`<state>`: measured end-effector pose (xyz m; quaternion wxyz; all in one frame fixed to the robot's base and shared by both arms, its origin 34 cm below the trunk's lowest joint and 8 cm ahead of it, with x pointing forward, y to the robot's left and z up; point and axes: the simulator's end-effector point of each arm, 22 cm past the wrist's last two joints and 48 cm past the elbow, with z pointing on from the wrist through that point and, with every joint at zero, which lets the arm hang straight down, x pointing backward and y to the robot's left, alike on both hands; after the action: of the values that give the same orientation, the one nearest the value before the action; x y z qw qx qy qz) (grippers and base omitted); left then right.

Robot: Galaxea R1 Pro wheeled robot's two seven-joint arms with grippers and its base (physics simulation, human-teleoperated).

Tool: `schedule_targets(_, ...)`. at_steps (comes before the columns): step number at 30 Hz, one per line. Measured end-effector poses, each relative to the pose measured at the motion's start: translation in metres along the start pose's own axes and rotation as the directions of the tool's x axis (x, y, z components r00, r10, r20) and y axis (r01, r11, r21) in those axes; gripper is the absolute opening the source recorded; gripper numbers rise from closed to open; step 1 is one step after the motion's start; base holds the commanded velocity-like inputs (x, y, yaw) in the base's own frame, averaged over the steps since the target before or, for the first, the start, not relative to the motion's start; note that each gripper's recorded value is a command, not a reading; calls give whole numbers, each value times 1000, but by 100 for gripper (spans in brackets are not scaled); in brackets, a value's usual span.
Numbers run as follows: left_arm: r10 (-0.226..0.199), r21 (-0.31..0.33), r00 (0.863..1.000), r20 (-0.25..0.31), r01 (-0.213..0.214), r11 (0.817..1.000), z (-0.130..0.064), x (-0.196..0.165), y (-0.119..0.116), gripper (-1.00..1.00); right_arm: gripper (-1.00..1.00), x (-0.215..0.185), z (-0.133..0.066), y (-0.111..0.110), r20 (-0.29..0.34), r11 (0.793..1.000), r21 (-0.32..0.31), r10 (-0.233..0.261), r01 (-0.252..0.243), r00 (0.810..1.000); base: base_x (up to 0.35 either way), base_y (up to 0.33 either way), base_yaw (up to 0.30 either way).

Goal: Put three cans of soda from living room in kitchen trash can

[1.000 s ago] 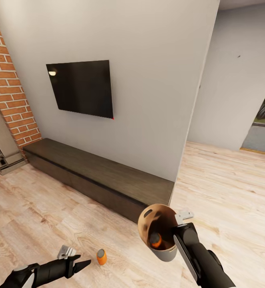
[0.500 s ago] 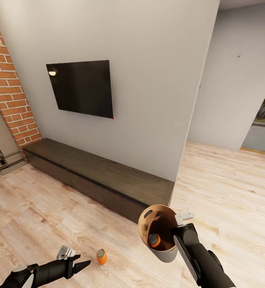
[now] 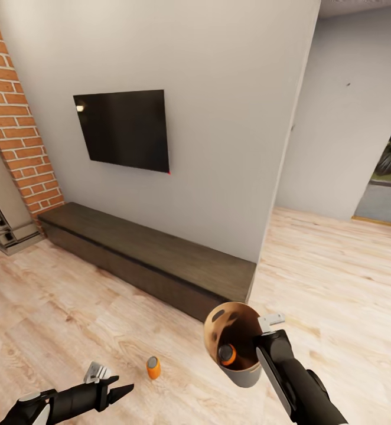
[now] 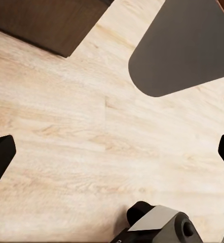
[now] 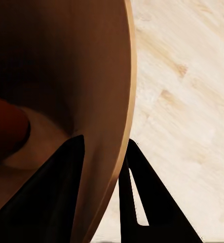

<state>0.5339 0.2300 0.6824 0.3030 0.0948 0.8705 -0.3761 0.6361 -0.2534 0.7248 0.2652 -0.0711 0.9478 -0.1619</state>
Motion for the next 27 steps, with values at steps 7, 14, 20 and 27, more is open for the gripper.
schedule_targets(7,0,0,1000,0,0,1000,0,0,0,100,-100,0,0,-2,1,1000,7,-5,5,1000,-32,24,-184)
schedule_targets(14,0,1,1000,1,0,1000,0,0,0,100,-100,-1,0,-2,2,1000,9,-6,6,1000,95,155,-276)
schedule_targets(20,2,1,1000,2,-2,1000,-1,-1,-1,100,-100,-2,-1,-2,4,1000,7,-3,3,1000,33,248,-294)
schedule_targets(27,3,2,1000,4,-3,1000,-1,-2,-1,100,-100,-3,-2,-2,8,1000,6,-1,1,1000,-14,235,-244)
